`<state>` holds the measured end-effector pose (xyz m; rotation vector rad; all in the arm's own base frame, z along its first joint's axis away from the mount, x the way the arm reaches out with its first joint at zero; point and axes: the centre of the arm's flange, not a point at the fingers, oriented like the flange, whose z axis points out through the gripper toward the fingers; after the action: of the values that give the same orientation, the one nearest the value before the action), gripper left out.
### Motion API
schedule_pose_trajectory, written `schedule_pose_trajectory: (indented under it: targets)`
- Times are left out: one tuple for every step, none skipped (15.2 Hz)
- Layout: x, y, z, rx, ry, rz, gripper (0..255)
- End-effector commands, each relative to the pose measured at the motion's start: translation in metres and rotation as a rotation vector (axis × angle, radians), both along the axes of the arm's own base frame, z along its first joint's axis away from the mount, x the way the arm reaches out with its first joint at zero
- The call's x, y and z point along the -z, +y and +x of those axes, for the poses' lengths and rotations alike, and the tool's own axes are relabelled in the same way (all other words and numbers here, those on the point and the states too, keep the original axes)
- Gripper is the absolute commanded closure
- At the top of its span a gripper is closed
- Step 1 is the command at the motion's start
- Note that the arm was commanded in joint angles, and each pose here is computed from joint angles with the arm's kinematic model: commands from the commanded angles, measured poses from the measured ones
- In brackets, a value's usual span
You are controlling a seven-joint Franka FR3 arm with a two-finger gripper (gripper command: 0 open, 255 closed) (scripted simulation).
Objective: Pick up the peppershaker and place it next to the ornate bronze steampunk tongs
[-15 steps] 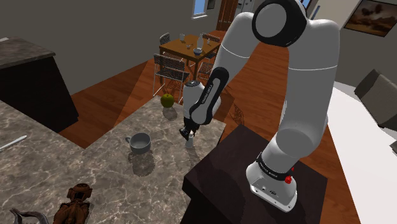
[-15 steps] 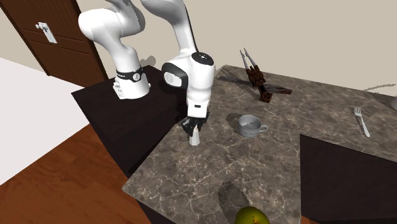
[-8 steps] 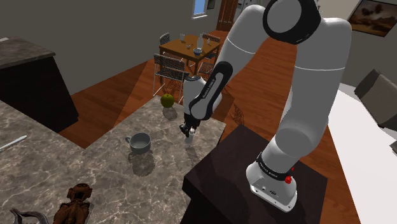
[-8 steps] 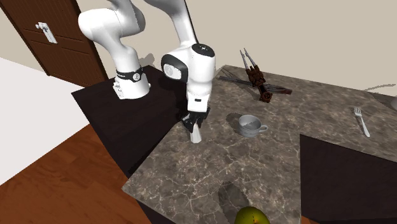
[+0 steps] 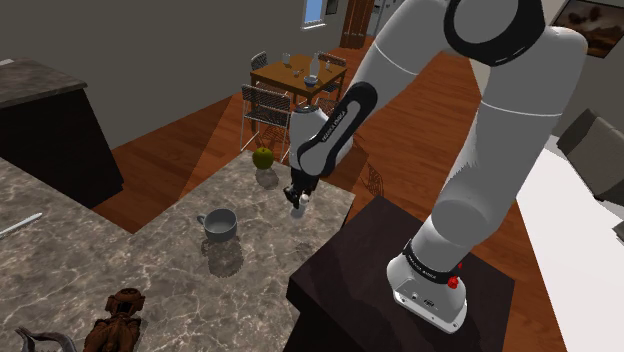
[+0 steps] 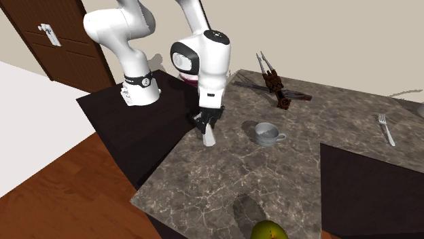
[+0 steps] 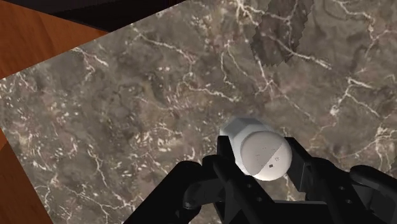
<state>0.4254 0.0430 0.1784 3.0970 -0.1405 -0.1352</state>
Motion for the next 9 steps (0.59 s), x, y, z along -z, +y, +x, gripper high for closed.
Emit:
schedule_pose_trajectory:
  targets:
    - [-0.011,0.000,0.000,0.000,0.000,0.000,255]
    - [-0.017,0.000,0.000,0.000,0.000,0.000,255]
    - [-0.022,0.000,0.000,0.000,0.000,0.000,255]
    - [-0.027,0.000,0.000,0.000,0.000,0.000,255]
    - [-0.032,0.000,0.000,0.000,0.000,0.000,255]
    - [-0.038,0.000,0.000,0.000,0.000,0.000,255]
    - [-0.043,0.000,0.000,0.000,0.000,0.000,255]
    - [-0.048,0.000,0.000,0.000,0.000,0.000,255]
    - [-0.053,0.000,0.000,0.000,0.000,0.000,255]
